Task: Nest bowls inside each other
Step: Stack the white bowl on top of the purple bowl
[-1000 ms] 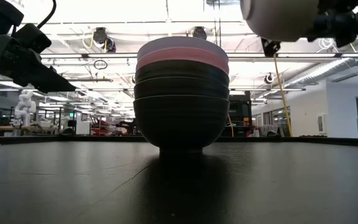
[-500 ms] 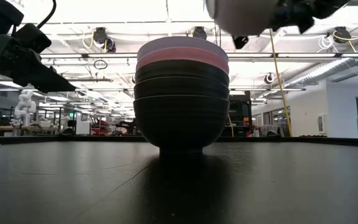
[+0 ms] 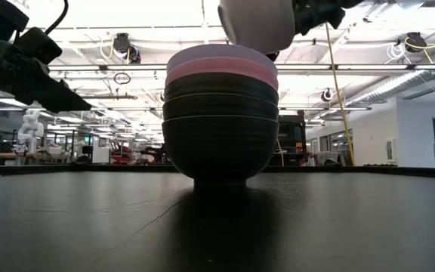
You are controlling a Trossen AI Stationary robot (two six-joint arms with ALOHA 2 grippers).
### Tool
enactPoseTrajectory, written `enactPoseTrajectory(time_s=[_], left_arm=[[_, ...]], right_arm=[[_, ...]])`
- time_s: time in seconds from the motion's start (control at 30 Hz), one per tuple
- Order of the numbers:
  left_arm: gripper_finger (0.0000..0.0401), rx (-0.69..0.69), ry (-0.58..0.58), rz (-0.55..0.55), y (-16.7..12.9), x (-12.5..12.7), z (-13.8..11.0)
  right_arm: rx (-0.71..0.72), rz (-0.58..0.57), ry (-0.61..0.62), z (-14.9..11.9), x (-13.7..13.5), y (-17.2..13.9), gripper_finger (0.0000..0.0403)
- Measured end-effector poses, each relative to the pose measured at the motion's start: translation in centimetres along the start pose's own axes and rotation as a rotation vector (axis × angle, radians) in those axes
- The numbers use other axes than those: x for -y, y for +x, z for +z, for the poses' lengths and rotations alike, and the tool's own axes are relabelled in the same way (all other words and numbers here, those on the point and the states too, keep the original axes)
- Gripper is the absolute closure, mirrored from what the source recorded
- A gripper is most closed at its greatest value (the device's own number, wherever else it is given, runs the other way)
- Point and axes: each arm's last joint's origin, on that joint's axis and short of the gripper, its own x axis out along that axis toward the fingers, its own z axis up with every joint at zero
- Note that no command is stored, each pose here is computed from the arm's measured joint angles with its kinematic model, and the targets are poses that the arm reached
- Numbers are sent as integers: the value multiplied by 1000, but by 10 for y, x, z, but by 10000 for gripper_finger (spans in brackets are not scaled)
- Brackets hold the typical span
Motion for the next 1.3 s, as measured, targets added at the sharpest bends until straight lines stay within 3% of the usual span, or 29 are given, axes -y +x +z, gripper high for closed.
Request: enactPoseTrajectory(time_s=[0.5, 0.73, 0.93, 1.3], left_arm=[[171, 3, 7, -28, 0, 1, 0], [171, 2, 11, -28, 0, 1, 0], [171, 2, 11, -27, 0, 1, 0], [171, 1, 11, -27, 0, 1, 0]], right_arm=[[-135, 13, 66, 28, 11, 17, 403], [-183, 168, 149, 32, 18, 35, 403], [-250, 184, 168, 42, 18, 50, 403], [-521, -22, 187, 55, 3, 71, 403]])
